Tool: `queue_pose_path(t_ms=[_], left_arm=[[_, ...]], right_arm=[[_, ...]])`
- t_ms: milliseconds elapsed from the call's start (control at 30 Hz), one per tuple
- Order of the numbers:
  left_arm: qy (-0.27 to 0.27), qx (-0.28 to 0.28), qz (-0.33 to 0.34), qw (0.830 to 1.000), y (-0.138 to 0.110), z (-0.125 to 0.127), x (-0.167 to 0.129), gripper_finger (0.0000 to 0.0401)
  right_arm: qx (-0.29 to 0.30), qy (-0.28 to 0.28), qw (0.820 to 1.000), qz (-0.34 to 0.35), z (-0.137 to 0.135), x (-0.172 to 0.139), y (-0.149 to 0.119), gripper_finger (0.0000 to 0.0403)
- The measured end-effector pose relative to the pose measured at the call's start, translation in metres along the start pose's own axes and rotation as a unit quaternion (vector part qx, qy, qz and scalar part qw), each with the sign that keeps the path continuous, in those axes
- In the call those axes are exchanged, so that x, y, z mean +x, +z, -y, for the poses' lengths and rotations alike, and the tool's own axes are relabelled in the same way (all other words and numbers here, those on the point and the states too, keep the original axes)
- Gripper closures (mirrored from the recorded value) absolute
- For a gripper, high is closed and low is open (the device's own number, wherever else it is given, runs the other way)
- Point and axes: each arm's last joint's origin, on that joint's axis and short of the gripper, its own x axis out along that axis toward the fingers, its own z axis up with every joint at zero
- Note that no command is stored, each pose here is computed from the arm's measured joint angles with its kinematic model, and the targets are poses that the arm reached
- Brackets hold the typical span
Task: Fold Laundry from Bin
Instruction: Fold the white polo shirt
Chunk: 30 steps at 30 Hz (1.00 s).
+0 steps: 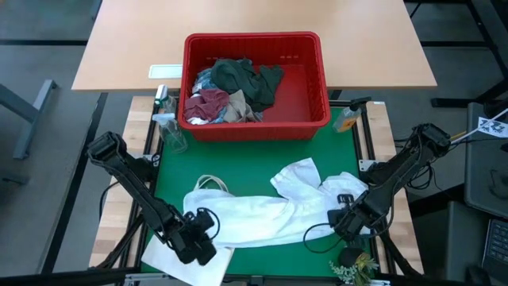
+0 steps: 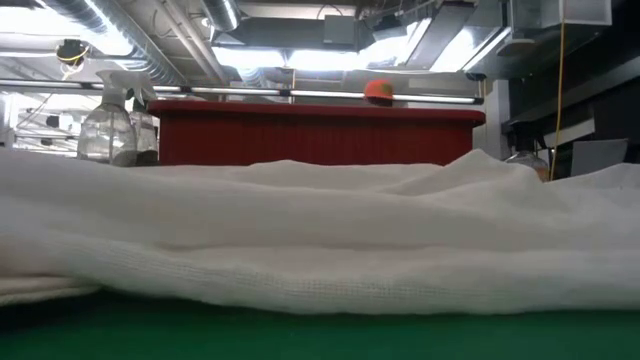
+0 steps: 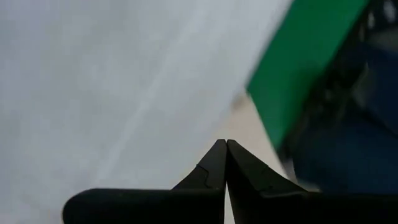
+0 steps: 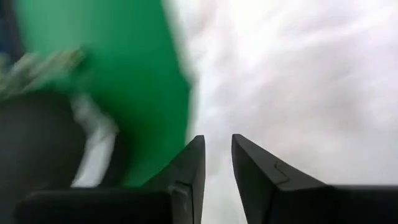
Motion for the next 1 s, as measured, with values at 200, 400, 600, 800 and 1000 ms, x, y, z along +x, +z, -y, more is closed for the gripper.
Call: queue_pose_path(t_ms=[200,400,600,800,1000], left_arm=[[0.032,0.002,0.048,0.998,0.004,-0.009,0.014,0.0399],[0.076,0.018,-0.007,0.997,-0.01,-0.017,0.04,0.0399],[0.102,0.029,-0.072,0.992,-0.025,-0.022,0.058,0.0399],[0.101,0.036,-0.085,0.991,-0.032,-0.022,0.057,0.0399],[0.098,0.03,-0.105,0.989,-0.03,-0.021,0.055,0.0399]], right_arm=[[0.007,-0.067,0.996,0.064,0.004,0.0,0.004,0.0323],[0.016,-0.059,0.998,0.032,0.005,0.013,0.002,0.0323],[0.028,-0.032,0.998,-0.039,0.014,0.038,-0.009,0.0323],[0.03,0.009,0.995,-0.093,0.015,0.046,-0.014,0.0323],[-0.004,0.02,0.994,-0.109,0.01,0.036,-0.012,0.0323]])
